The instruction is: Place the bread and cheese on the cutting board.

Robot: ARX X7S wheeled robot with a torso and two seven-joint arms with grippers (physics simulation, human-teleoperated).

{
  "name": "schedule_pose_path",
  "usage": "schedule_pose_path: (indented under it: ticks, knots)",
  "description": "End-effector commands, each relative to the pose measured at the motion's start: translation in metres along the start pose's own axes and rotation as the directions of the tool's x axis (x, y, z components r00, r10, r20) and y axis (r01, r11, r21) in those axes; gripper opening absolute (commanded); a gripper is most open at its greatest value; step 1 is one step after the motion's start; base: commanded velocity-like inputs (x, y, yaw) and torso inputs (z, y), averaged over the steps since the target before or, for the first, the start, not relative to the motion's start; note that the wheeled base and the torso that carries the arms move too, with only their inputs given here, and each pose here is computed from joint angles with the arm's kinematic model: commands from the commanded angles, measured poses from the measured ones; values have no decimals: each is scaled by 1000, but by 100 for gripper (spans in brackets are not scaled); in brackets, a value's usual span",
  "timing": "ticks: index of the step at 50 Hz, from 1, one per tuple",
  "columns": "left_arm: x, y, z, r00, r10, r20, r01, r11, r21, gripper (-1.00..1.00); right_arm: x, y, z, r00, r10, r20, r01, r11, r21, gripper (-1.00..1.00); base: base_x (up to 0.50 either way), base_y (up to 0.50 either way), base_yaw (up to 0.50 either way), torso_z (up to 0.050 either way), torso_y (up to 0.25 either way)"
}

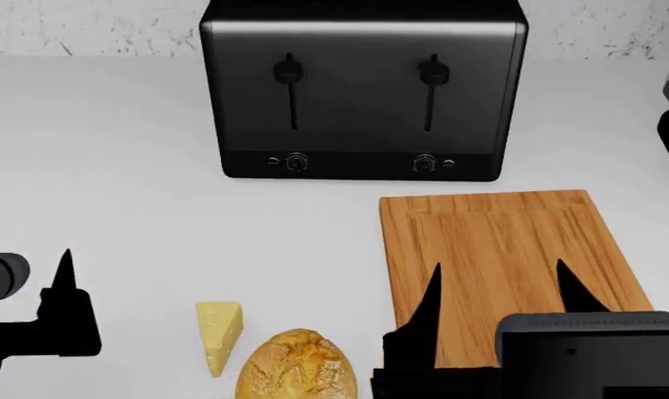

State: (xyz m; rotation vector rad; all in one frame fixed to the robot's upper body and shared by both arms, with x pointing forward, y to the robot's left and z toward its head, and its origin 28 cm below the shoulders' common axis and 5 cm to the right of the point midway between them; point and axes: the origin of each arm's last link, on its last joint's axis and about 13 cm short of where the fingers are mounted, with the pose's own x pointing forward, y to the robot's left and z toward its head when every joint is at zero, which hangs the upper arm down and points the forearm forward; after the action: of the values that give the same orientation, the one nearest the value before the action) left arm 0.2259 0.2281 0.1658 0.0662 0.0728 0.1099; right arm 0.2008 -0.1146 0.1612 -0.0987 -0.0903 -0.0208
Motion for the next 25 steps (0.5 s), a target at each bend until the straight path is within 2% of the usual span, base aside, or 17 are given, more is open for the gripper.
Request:
schedule_pose_path:
  ticks: [1, 5, 7, 10, 11, 13, 15, 16, 17, 18, 19, 20, 23, 24, 25]
  knots:
    - [-6, -1, 3, 1000, -21, 17, 21, 1000, -19, 100, 3, -5, 0, 999, -19, -34, 19, 1000, 17, 100, 0, 0, 0, 0, 0]
    - [-5, -1, 1, 1000, -21, 13, 22, 999, -27, 100, 1, -2, 14, 999, 21, -48, -20, 1000, 14, 100, 0, 0, 0, 0, 0]
    - [-5, -2, 1, 999, -30, 10, 31, 999, -29, 100, 3, -2, 24, 997, 67, -48, -69, 997, -36, 100, 0, 0, 0, 0, 0]
    - [-6, -2, 1, 999, -37, 5, 37, 999, -34, 100, 9, -3, 52, 981, 174, -82, -176, 984, -26, 100, 0, 0, 0, 0, 0]
    - [-6, -1, 1, 999, -36, 3, 36, 998, -42, 100, 17, -6, 55, 979, 171, -108, -176, 984, -34, 100, 0, 0, 0, 0, 0]
    - [-7, 0, 1, 999, -35, 2, 35, 998, -44, 100, 32, -21, 68, 989, 47, -138, -55, 997, -54, 100, 0, 0, 0, 0, 0]
    - [-8, 3, 2, 1000, -31, 0, 31, 998, -47, 100, 45, -22, 88, 985, 0, -174, -17, 995, -94, 100, 0, 0, 0, 0, 0]
    - [-8, 3, 2, 1000, -31, -1, 31, 998, -47, 100, 43, -18, 94, 984, 5, -176, -26, 993, -112, 100, 0, 0, 0, 0, 0]
    - [-8, 4, 1, 1000, -31, -2, 31, 998, -49, 100, 43, -16, 104, 974, 105, -201, -133, 982, -135, 100, 0, 0, 0, 0, 0]
    - [-7, 4, 0, 999, -33, -6, 33, 998, -51, 100, 42, -14, 115, 956, 199, -217, -227, 967, -112, 100, 0, 0, 0, 0, 0]
    - [-7, 4, -1, 999, -35, -7, 34, 998, -52, 100, 37, -11, 121, 921, 308, -237, -334, 939, -80, 100, 0, 0, 0, 0, 0]
    - [-6, 3, -2, 999, -38, -11, 38, 998, -51, 100, 34, -10, 129, 866, 417, -275, -449, 891, -62, 100, 0, 0, 0, 0, 0]
    - [-6, 4, -4, 999, -43, -15, 42, 998, -53, 100, 37, -12, 139, 795, 479, -372, -525, 851, -25, 100, 0, 0, 0, 0, 0]
    - [-6, 4, -4, 999, -43, -16, 42, 998, -54, 100, 37, -12, 140, 786, 485, -383, -532, 846, -20, 100, 0, 0, 0, 0, 0]
    - [-6, 5, -4, 999, -40, -15, 39, 998, -56, 100, 37, -13, 141, 754, 500, -426, -559, 829, -16, 100, 0, 0, 0, 0, 0]
